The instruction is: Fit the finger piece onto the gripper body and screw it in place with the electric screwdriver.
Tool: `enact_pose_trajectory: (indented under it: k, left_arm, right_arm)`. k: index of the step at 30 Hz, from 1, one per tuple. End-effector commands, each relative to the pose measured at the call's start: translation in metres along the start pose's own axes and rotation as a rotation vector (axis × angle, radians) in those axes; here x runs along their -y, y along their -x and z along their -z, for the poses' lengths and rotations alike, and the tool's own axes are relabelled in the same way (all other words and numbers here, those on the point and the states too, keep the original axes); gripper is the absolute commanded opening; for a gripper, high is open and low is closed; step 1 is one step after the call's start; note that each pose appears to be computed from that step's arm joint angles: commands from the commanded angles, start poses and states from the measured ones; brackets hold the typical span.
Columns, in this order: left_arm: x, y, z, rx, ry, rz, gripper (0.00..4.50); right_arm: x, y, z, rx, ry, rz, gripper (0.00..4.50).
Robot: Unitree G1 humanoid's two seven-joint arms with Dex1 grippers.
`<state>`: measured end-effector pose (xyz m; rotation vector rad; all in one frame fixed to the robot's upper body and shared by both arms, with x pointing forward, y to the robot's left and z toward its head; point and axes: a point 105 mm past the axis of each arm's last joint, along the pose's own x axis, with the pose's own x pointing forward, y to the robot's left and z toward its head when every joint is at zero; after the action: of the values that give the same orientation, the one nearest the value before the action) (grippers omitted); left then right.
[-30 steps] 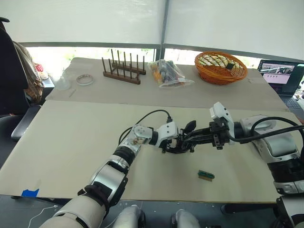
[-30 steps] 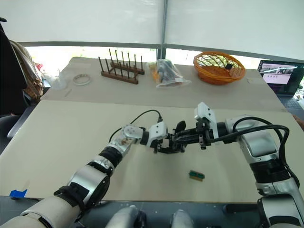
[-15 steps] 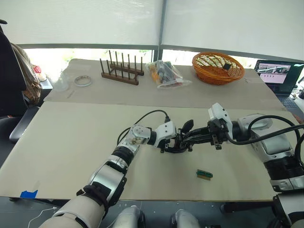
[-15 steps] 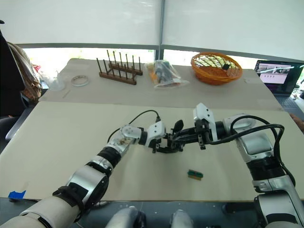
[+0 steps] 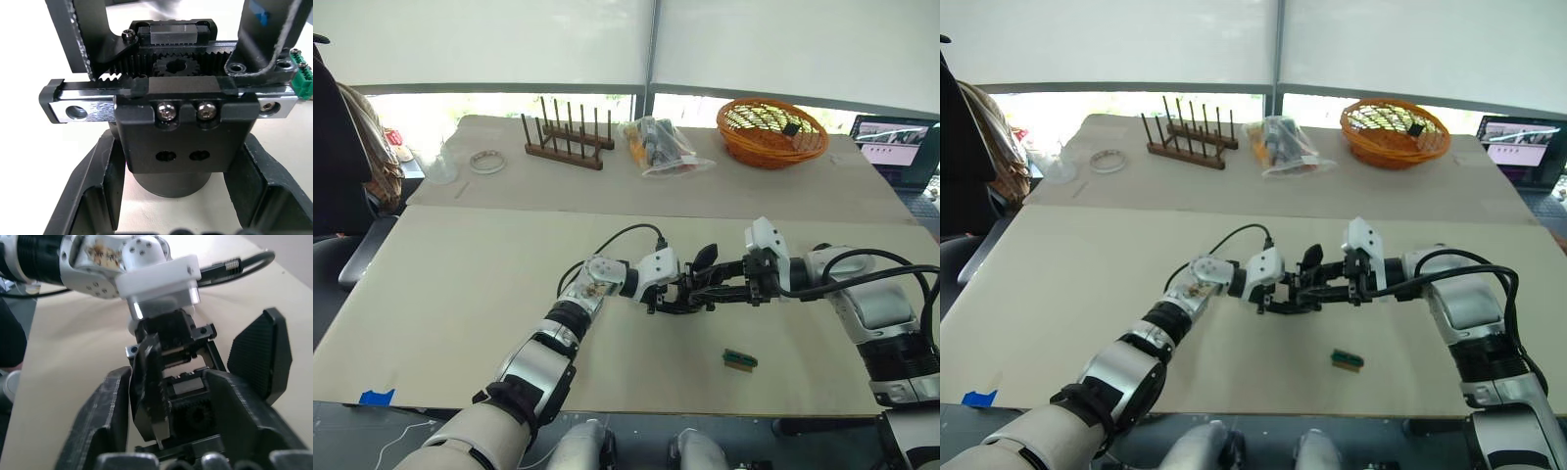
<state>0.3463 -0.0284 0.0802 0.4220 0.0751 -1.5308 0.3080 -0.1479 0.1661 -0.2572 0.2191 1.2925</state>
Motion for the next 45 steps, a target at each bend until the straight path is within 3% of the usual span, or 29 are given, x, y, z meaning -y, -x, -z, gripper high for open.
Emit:
enact_pose_trajectory:
  k: [1,8,13,17,18,21,22,25,27,30,33,37,42,45]
  left_arm:
    - [0.001,0.001,0.001,-0.031,-0.044,0.019,2.30]
    - [-0.004,-0.001,-0.001,-0.030,-0.018,0.001,2.30]
    - [-0.005,-0.005,0.002,-0.037,0.003,-0.021,2.30]
    - [-0.006,-0.008,0.007,-0.060,0.028,-0.052,2.30]
    - [-0.007,-0.008,0.008,-0.061,0.029,-0.056,3.34]
    - [-0.008,0.002,0.010,-0.071,0.026,-0.055,4.46]
    - [-0.009,0.007,0.011,-0.072,0.026,-0.054,4.46]
    - [-0.011,0.028,0.009,-0.069,0.009,-0.047,4.50]
    - [-0.008,0.052,0.000,-0.047,-0.002,-0.019,4.50]
    - [0.011,0.088,-0.025,-0.001,-0.002,0.063,4.50]
    - [0.040,0.119,-0.059,0.024,-0.005,0.178,4.50]
    - [0.061,0.140,-0.112,0.066,-0.051,0.225,4.50]
    - [0.070,0.147,-0.146,0.108,-0.091,0.225,4.50]
    - [0.072,0.148,-0.153,0.114,-0.121,0.225,4.50]
  right_arm:
    - [-0.005,0.029,-0.044,0.089,0.116,0.042,2.95]
    - [-0.028,0.038,-0.049,0.072,0.106,-0.016,2.95]
    - [-0.021,0.044,-0.062,0.089,0.149,0.082,2.95]
    - [-0.020,0.065,-0.058,-0.029,0.145,0.198,2.95]
    - [-0.021,0.070,-0.054,-0.072,0.130,0.218,2.95]
    - [-0.010,0.102,-0.045,-0.200,0.048,0.370,2.95]
    - [-0.006,0.114,-0.044,-0.229,0.023,0.428,2.95]
    - [0.008,0.149,-0.033,-0.330,-0.051,0.611,3.84]
    - [0.016,0.175,-0.016,-0.441,-0.117,0.725,4.48]
    - [0.020,0.212,0.017,-0.615,-0.240,0.843,4.48]
    - [0.037,0.237,0.035,-0.666,-0.275,0.999,4.48]
    - [0.046,0.239,0.060,-0.669,-0.441,1.006,4.48]
    - [0.053,0.243,0.083,-0.759,-0.501,0.971,4.48]
    - [0.058,0.243,0.095,-0.771,-0.565,0.967,4.48]
